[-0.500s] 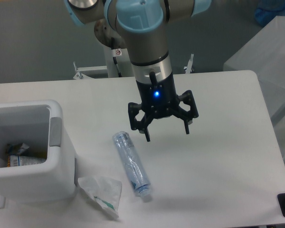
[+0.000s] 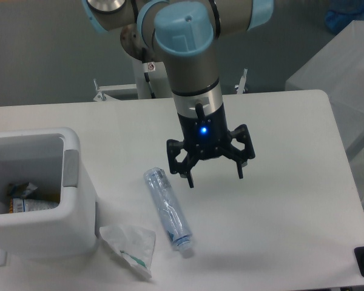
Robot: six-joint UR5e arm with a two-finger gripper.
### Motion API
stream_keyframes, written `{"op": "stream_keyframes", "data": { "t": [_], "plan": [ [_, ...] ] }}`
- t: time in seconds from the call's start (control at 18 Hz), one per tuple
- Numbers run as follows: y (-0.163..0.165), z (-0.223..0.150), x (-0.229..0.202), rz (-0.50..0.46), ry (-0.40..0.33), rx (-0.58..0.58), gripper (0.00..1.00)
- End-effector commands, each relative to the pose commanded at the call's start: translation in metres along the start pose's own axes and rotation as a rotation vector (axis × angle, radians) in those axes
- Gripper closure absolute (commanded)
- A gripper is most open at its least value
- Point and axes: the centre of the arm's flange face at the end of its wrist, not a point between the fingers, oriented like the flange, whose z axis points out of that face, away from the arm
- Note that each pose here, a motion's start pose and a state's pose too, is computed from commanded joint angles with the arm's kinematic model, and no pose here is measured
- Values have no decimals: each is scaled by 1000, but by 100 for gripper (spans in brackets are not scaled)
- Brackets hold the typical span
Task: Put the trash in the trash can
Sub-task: 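Lower the open gripper toward the clear plastic bottle on the table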
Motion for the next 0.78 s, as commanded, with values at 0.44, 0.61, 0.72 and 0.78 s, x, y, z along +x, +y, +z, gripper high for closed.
{"op": "stream_keyframes", "data": {
  "t": [0.44,0.61,0.72,0.78],
  "plan": [
    [-1,83,14,-47,50,-47,0],
    [0,111,30,-71,168,-60,0],
    [2,134,35,-109,210,-85,0],
    [5,147,37,-128,217,-106,0]
  ]
}}
